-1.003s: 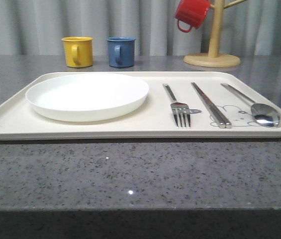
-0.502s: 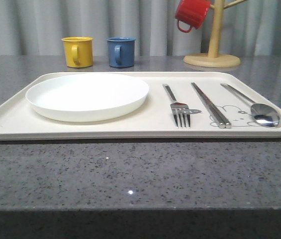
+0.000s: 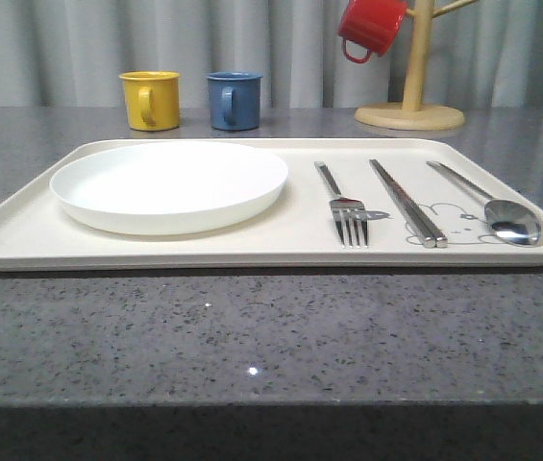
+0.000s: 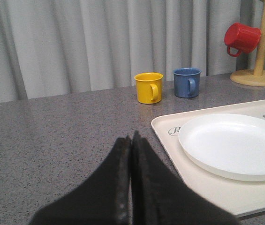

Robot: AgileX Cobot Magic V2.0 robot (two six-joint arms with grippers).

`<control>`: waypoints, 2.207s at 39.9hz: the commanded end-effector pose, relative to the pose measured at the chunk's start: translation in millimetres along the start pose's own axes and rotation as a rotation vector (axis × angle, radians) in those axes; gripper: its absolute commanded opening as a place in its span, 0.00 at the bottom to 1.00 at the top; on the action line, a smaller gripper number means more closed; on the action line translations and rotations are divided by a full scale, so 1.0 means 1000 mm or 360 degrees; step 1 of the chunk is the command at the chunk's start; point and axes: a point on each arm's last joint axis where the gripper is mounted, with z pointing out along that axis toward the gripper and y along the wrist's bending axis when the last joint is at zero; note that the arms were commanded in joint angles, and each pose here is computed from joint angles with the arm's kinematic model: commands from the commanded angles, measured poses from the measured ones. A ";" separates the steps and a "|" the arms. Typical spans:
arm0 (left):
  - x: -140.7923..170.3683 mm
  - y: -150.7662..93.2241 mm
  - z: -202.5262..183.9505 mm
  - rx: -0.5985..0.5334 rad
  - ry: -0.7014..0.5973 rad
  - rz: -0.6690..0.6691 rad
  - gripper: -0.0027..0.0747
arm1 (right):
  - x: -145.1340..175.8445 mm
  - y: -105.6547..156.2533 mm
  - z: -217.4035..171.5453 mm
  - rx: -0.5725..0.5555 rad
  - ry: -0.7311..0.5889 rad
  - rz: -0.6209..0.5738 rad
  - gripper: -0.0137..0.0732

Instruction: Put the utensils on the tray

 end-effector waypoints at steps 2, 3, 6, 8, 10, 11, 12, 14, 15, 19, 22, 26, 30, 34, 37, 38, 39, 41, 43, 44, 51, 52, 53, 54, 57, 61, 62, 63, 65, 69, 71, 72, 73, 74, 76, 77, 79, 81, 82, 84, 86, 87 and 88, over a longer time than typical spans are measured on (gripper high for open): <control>-0.014 0.002 -0.001 -0.0017 -0.0144 -0.0034 0.01 | -0.015 0.000 -0.002 0.0000 -0.0160 -0.0034 0.09; -0.014 0.002 -0.001 -0.0017 -0.0144 -0.0034 0.01 | -0.015 0.000 -0.002 0.0000 -0.0160 -0.0034 0.09; -0.014 0.002 -0.001 -0.0017 -0.0144 -0.0034 0.01 | -0.015 0.000 -0.002 0.0000 -0.0160 -0.0034 0.09; -0.014 0.002 -0.001 -0.0017 -0.0144 -0.0034 0.01 | -0.015 0.000 -0.002 0.0000 -0.0160 -0.0034 0.09; -0.014 0.002 -0.001 -0.0017 -0.0144 -0.0034 0.01 | -0.015 0.000 -0.002 0.0000 -0.0160 -0.0034 0.09; -0.014 0.002 -0.001 -0.0017 -0.0144 -0.0034 0.01 | -0.015 0.000 -0.002 0.0000 -0.0160 -0.0034 0.09; -0.014 0.002 -0.001 -0.0017 -0.0144 -0.0034 0.01 | -0.015 0.000 -0.002 0.0000 -0.0160 -0.0034 0.09; -0.014 0.002 -0.001 -0.0017 -0.0144 -0.0034 0.01 | -0.015 0.000 -0.002 0.0000 -0.0160 -0.0034 0.09; -0.014 0.002 -0.001 -0.0017 -0.0144 -0.0034 0.01 | -0.015 0.000 -0.002 0.0000 -0.0160 -0.0034 0.09; -0.014 0.002 -0.001 -0.0017 -0.0144 -0.0034 0.01 | -0.015 0.000 -0.002 0.0000 -0.0160 -0.0034 0.09; -0.014 0.002 -0.001 -0.0017 -0.0144 -0.0034 0.01 | -0.015 0.000 -0.002 0.0000 -0.0160 -0.0034 0.09; -0.014 0.002 -0.001 -0.0017 -0.0144 -0.0034 0.01 | -0.015 0.000 -0.002 0.0000 -0.0160 -0.0034 0.09; -0.014 0.002 -0.001 -0.0017 -0.0144 -0.0034 0.01 | -0.015 0.000 -0.002 0.0000 -0.0160 -0.0034 0.09; -0.013 0.002 0.000 -0.0021 -0.0136 -0.0032 0.01 | -0.015 0.000 -0.002 0.0000 -0.0160 -0.0034 0.09; -0.008 0.001 -0.001 -0.0029 -0.0136 -0.0027 0.01 | -0.015 0.000 -0.002 0.0000 -0.0160 -0.0034 0.09; -0.005 0.001 -0.002 -0.0033 -0.0136 -0.0027 0.01 | -0.015 0.000 -0.002 0.0000 -0.0160 -0.0034 0.09; -0.001 0.001 -0.002 -0.0039 -0.0131 -0.0027 0.01 | -0.015 0.000 -0.002 0.0000 -0.0160 -0.0034 0.09; 0.008 0.000 -0.002 -0.0048 -0.0125 -0.0026 0.01 | -0.015 0.000 -0.002 0.0000 -0.0160 -0.0034 0.09; 0.017 -0.001 0.002 -0.0057 -0.0088 -0.0027 0.01 | -0.015 0.000 -0.002 0.0000 -0.0158 -0.0034 0.09; 0.024 -0.001 0.005 -0.0062 -0.0063 -0.0028 0.01 | -0.015 0.000 -0.002 0.0000 -0.0158 -0.0034 0.09; 0.055 -0.003 0.015 -0.0087 -0.0042 -0.0031 0.01 | -0.014 0.000 -0.001 0.0000 -0.0153 -0.0035 0.09; 0.058 -0.004 0.016 -0.0092 -0.0056 -0.0031 0.01 | -0.014 0.000 -0.001 0.0000 -0.0151 -0.0035 0.09; 0.063 -0.004 0.017 -0.0094 -0.0054 -0.0031 0.01 | -0.014 0.000 -0.001 0.0000 -0.0151 -0.0035 0.09; 0.065 -0.004 0.018 -0.0098 -0.0073 -0.0031 0.01 | -0.014 0.000 -0.001 0.0000 -0.0151 -0.0035 0.09; 0.073 -0.005 0.019 -0.0103 -0.0085 -0.0044 0.01 | -0.014 0.000 -0.001 0.0000 -0.0151 -0.0035 0.09; 0.069 -0.004 0.019 -0.0112 -0.0135 -0.0043 0.01 | -0.014 0.000 -0.001 0.0000 -0.0150 -0.0035 0.09; 0.069 -0.004 0.019 -0.0112 -0.0135 -0.0043 0.01 | -0.014 0.000 -0.001 0.0000 -0.0150 -0.0035 0.09; 0.069 -0.004 0.019 -0.0112 -0.0135 -0.0043 0.01 | -0.014 0.000 -0.001 0.0000 -0.0150 -0.0035 0.09; 0.069 -0.004 0.019 -0.0112 -0.0135 -0.0043 0.01 | -0.014 0.000 -0.001 0.0000 -0.0150 -0.0035 0.09; 0.069 -0.004 0.019 -0.0112 -0.0132 -0.0043 0.01 | -0.014 0.000 -0.001 0.0000 -0.0151 -0.0035 0.09; 0.069 -0.004 0.019 -0.0112 -0.0132 -0.0043 0.01 | -0.014 0.000 -0.001 0.0000 -0.0151 -0.0035 0.09; 0.069 -0.004 0.019 -0.0112 -0.0132 -0.0043 0.01 | -0.014 0.000 -0.001 0.0000 -0.0151 -0.0035 0.09; 0.069 -0.004 0.019 -0.0112 -0.0132 -0.0043 0.01 | -0.014 0.000 -0.001 0.0000 -0.0151 -0.0035 0.09; 0.069 -0.004 0.019 -0.0112 -0.0132 -0.0043 0.01 | -0.014 0.000 -0.001 0.0000 -0.0151 -0.0035 0.09; 0.069 -0.004 0.019 -0.0112 -0.0132 -0.0043 0.01 | -0.014 0.000 -0.001 0.0000 -0.0151 -0.0035 0.09; 0.069 -0.004 0.019 -0.0112 -0.0132 -0.0043 0.01 | -0.014 0.000 -0.001 0.0000 -0.0151 -0.0035 0.09; 0.069 -0.004 0.019 -0.0112 -0.0132 -0.0043 0.01 | -0.014 0.000 -0.001 0.0000 -0.0151 -0.0035 0.09; 0.069 -0.004 0.019 -0.0112 -0.0132 -0.0043 0.01 | -0.014 0.000 -0.001 0.0000 -0.0151 -0.0035 0.09; 0.069 -0.004 0.019 -0.0112 -0.0132 -0.0043 0.01 | -0.014 0.000 -0.001 0.0000 -0.0151 -0.0035 0.09; 0.069 -0.004 0.019 -0.0112 -0.0132 -0.0043 0.01 | -0.014 0.000 -0.001 0.0000 -0.0151 -0.0035 0.09; 0.069 -0.004 0.019 -0.0112 -0.0132 -0.0043 0.01 | -0.014 0.000 -0.001 0.0000 -0.0151 -0.0035 0.09; 0.069 -0.004 0.019 -0.0112 -0.0132 -0.0043 0.01 | -0.014 0.000 -0.001 0.0000 -0.0151 -0.0035 0.09; 0.069 -0.004 0.019 -0.0112 -0.0132 -0.0043 0.01 | -0.014 0.000 -0.001 0.0000 -0.0151 -0.0035 0.09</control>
